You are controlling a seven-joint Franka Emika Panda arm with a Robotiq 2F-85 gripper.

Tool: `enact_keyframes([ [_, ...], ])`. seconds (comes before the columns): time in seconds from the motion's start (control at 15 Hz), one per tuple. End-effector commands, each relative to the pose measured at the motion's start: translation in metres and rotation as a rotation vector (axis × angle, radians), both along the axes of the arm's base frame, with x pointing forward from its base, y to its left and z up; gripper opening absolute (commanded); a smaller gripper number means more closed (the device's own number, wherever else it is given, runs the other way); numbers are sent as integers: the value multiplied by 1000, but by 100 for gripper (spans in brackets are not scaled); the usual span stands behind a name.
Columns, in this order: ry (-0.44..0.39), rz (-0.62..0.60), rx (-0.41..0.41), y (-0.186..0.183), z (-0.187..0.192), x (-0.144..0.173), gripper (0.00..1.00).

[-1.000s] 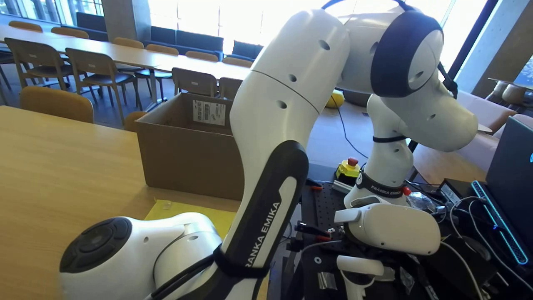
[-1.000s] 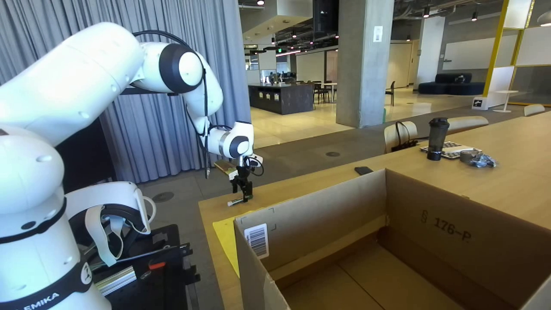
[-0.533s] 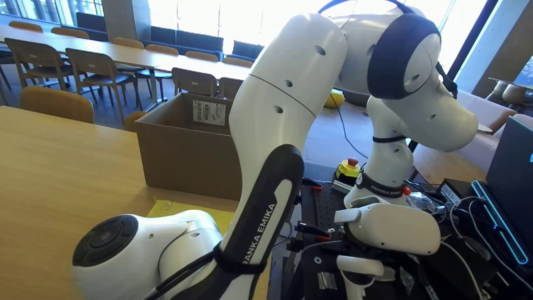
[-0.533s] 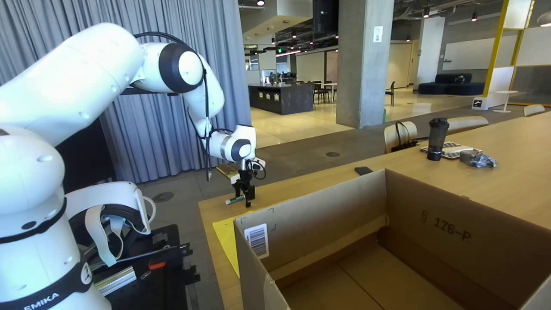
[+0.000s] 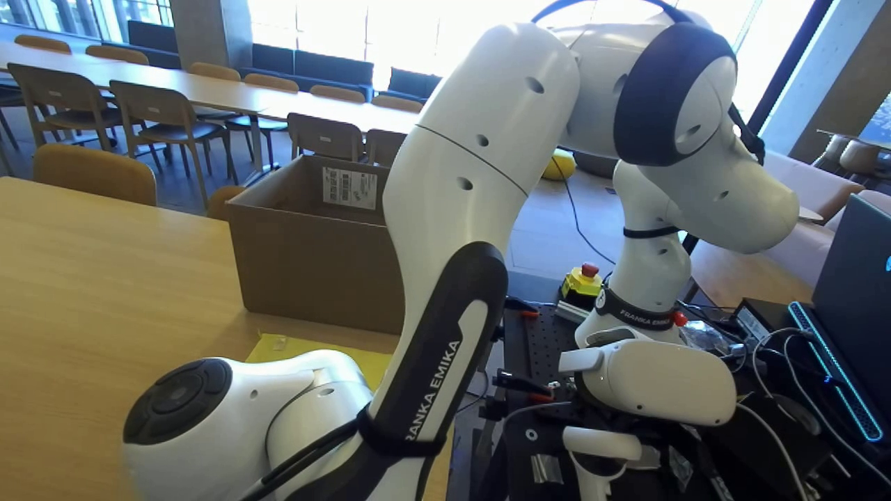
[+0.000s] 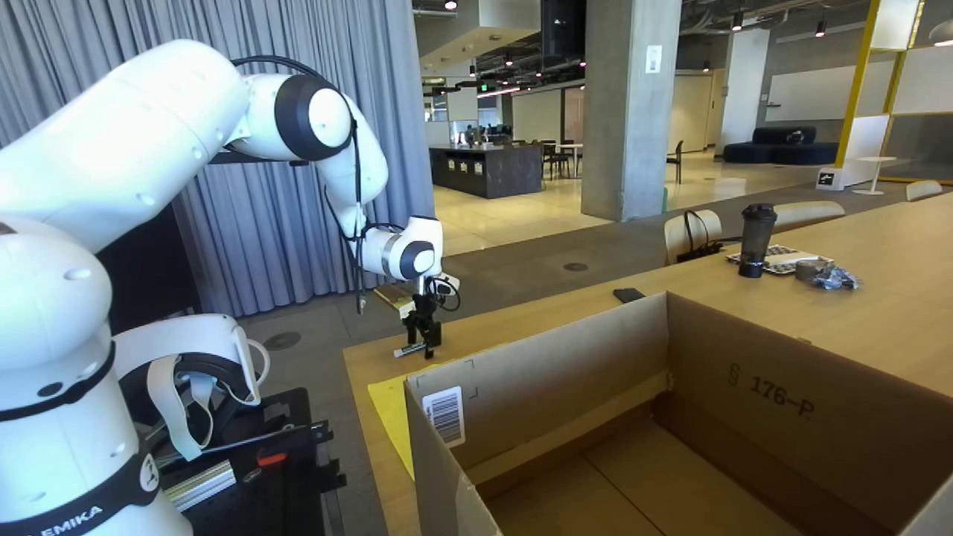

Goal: Put the marker on the towel then put it inside the box

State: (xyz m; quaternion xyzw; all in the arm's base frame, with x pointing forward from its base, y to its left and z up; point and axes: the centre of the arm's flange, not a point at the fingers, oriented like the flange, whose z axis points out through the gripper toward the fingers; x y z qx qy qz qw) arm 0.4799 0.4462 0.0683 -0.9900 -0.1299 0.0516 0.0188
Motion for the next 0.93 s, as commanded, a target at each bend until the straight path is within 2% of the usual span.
enact_keyframes([
  [0.0,-9,-5,-14,-9,1,0,62],
  [0.47,-10,-3,-1,-17,12,3,9],
  [0.6,-5,-7,2,-24,17,3,5],
  [0.67,0,-5,9,-27,19,3,10],
  [0.87,9,-4,21,-42,30,-3,10],
])
